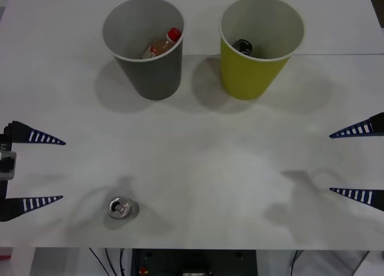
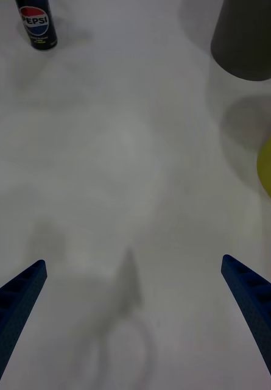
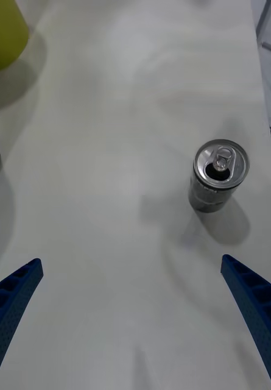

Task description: Put the can into the green bin and the plastic bottle into the gray bin

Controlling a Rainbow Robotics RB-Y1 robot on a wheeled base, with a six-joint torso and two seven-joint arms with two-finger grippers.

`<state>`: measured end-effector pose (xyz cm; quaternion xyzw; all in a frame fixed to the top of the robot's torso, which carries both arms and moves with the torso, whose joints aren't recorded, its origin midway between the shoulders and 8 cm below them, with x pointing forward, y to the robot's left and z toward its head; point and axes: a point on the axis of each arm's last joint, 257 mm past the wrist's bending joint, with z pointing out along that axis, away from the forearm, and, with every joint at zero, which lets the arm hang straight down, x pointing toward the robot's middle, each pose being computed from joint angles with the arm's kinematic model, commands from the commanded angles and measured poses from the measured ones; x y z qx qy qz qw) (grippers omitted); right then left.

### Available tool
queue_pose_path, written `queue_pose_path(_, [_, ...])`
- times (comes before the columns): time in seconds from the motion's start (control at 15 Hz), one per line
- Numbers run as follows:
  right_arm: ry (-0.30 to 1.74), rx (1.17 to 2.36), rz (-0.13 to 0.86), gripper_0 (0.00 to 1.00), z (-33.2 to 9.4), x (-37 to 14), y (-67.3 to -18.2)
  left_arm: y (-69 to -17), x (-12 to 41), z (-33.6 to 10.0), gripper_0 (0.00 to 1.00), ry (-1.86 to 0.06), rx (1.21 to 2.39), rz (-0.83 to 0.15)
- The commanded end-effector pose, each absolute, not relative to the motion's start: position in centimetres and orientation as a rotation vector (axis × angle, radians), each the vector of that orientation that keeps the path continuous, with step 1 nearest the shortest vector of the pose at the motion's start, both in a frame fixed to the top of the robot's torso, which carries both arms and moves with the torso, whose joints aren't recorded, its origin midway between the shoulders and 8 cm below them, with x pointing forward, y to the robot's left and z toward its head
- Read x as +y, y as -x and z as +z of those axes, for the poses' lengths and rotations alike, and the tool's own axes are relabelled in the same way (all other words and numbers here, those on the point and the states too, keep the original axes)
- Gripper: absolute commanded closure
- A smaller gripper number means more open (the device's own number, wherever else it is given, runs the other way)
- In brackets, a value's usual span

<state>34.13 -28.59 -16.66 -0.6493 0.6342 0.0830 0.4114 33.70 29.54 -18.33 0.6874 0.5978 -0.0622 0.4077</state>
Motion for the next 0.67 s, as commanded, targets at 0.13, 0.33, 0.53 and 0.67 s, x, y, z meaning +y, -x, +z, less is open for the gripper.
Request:
queue_pose_path(0.13, [1.634,1.596,0.209,0.00,-16.7,-28.6,-34.1,-33.4,29.8,-20.6,0.00,-1.708,1.482,-0.208])
queue_pose_path(0.33, [1.634,1.596,0.209,0.00,-16.7,-28.6,-34.1,-32.8,29.7,-22.5,0.00,-1.701,1.439,-0.258])
queue_pose_path(0.53, [1.634,1.596,0.209,0.00,-16.7,-28.6,-34.1,-32.6,29.5,-24.2,0.00,-1.679,1.406,-0.320])
queue_pose_path(0.67, [1.634,1.596,0.209,0.00,-16.7,-28.6,-34.1,-32.3,29.3,-25.3,0.00,-1.643,1.388,-0.373])
